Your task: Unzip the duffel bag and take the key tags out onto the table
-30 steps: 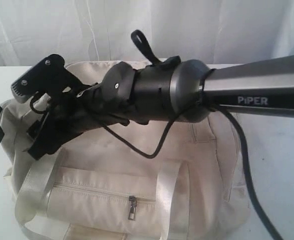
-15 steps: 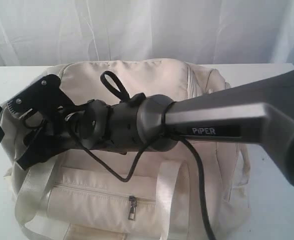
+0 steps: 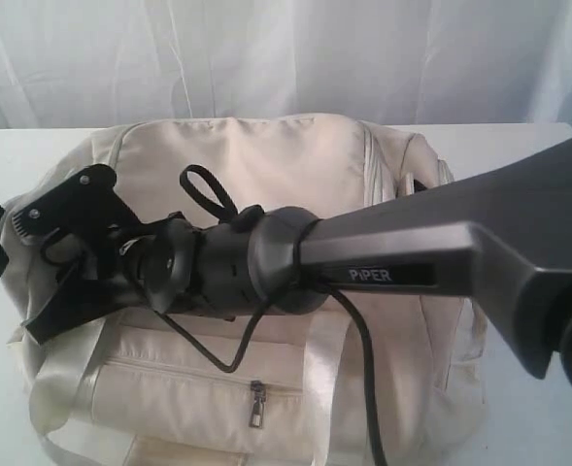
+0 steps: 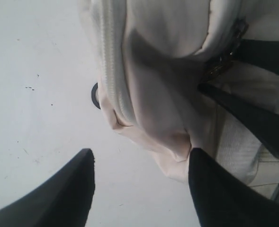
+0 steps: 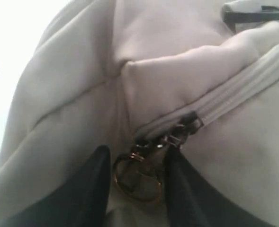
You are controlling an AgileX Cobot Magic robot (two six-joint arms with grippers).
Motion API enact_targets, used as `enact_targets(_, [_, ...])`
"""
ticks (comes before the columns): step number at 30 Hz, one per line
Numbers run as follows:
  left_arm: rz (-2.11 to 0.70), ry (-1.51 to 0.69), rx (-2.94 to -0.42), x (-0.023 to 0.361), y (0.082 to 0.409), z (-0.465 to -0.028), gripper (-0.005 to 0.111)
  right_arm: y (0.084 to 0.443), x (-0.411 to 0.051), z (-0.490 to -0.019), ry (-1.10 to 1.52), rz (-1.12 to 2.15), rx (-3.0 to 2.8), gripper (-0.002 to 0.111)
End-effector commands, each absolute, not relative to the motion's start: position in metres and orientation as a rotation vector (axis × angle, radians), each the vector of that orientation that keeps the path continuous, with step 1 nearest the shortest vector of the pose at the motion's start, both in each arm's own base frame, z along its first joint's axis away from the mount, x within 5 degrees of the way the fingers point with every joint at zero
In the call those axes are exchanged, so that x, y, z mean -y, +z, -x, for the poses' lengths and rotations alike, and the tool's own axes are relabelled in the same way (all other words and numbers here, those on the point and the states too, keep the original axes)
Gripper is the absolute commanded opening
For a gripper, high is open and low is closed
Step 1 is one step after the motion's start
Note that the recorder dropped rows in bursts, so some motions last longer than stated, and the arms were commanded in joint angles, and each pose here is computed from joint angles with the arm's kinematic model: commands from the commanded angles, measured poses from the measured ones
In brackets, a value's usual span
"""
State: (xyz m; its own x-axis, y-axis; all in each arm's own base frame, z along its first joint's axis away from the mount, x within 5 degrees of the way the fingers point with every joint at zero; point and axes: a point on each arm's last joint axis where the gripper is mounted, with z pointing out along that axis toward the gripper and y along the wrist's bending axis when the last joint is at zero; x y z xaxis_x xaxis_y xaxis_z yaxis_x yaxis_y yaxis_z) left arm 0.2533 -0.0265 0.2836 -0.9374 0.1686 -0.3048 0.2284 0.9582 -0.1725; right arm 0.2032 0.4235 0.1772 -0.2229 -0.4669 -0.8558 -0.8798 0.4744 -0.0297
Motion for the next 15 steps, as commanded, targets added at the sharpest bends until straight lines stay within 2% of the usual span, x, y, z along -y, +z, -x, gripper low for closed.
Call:
enact_targets(1, [-0.280,-0.315,-2.828,0.027,0.284,-0.250,0.062,0.176,-0.425,-0.199,0.624,1.155,-1.877,0.015])
enact_targets(4, [-0.280,-0.315,-2.828,0.027,0.284,-0.250,0.062,0.178,-0.424,-0.198,0.641,1.180,-1.889,0.001])
enact_targets(15, [-0.280,-0.316,-2.830,0.027,0.284,-0.250,0.062,0.219,-0.407,-0.207,0.688,1.159,-1.863,0.000])
